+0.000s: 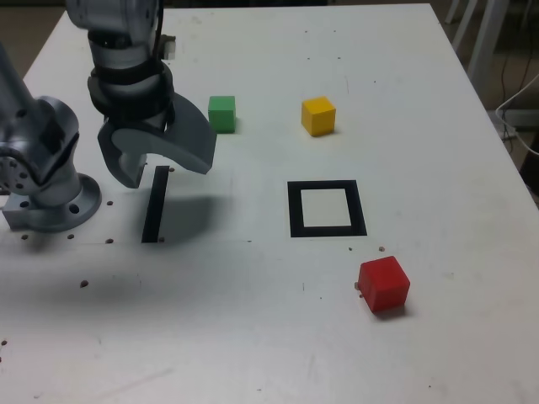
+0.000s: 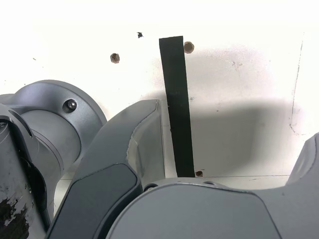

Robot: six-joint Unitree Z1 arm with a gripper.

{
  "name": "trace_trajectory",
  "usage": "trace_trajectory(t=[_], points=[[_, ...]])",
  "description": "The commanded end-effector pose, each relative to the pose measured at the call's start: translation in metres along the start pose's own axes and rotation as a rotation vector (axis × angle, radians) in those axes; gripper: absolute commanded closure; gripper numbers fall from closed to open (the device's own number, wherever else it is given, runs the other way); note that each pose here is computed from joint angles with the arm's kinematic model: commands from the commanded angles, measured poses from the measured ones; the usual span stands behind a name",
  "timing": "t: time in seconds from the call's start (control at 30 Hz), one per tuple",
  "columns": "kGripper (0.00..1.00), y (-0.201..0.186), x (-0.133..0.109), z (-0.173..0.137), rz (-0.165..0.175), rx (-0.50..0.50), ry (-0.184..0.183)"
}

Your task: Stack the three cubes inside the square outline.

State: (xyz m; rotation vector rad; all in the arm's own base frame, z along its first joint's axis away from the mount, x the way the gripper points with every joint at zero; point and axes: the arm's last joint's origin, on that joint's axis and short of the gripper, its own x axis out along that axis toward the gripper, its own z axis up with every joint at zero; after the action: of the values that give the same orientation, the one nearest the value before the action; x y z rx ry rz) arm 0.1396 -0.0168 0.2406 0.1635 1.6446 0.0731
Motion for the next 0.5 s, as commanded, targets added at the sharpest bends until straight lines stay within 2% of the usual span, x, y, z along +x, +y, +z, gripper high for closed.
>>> trace_trajectory(t=[0.0,0.23,0.47], points=[[0.0,0.0004,-0.0007,0.0,0.001,-0.004,-0.006],[0.0,0.0007,-0.0008,-0.0005,0.005,-0.004,-0.003],[0.0,0.0088,-0.0008,-0.0044,0.057,-0.02,0.032]])
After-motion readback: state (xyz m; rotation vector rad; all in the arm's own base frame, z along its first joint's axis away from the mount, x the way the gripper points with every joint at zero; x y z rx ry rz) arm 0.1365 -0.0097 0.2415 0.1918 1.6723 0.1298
